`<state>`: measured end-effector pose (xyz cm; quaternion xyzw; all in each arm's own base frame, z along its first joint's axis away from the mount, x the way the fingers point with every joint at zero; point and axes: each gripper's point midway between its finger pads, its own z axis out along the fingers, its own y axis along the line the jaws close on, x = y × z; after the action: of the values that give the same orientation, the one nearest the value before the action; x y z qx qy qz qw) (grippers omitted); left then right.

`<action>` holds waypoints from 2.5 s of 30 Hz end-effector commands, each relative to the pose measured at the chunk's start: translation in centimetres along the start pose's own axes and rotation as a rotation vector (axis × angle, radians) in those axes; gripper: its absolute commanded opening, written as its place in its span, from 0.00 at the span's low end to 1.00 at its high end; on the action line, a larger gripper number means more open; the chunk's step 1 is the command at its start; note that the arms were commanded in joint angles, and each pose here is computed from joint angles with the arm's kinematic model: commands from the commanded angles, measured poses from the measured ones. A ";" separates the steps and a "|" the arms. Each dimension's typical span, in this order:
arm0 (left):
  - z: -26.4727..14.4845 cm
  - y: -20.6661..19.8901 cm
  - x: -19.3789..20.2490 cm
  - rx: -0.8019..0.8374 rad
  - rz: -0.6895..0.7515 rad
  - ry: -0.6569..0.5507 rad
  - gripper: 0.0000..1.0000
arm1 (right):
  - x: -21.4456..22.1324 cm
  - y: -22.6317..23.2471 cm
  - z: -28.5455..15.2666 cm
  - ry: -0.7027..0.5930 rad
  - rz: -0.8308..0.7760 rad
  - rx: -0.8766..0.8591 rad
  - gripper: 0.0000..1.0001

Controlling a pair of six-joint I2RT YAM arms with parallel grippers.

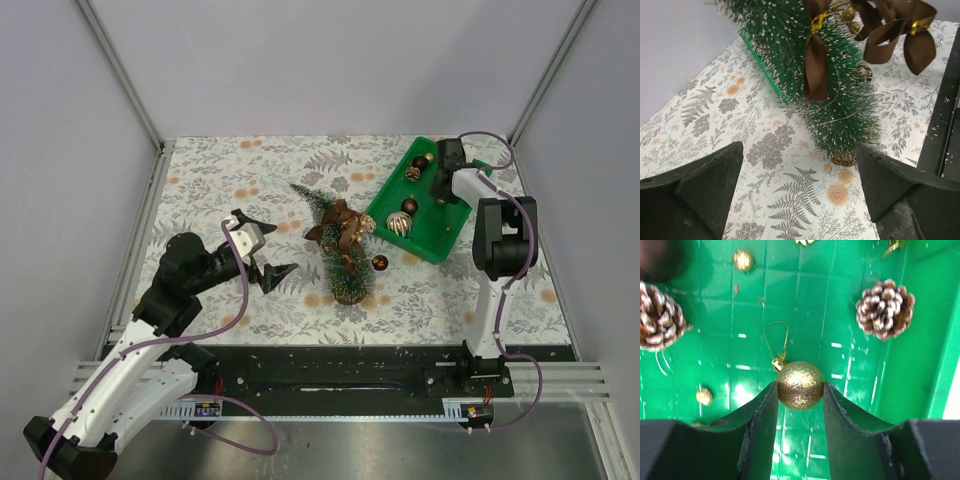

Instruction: Decorate the small christmas tree

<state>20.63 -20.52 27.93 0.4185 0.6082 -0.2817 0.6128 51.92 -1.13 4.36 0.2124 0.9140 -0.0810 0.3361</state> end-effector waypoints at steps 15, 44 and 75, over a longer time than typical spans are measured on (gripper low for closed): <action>5.0 3.2 0.1 0.074 -0.118 0.050 0.97 | 1.9 3.1 -25.6 -0.085 0.121 -0.745 0.22; 4.0 0.7 -0.2 0.160 -0.080 -0.053 0.79 | 14.9 0.9 -42.2 0.101 -0.053 -1.100 0.18; 4.0 0.1 -0.8 0.196 -0.047 -0.095 0.72 | 13.9 5.0 -40.6 0.113 -0.034 -1.153 0.15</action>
<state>23.01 -23.87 26.31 0.4325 0.5996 -0.3765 0.5583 20.61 19.07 25.30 -0.0071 0.8415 0.4267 0.3313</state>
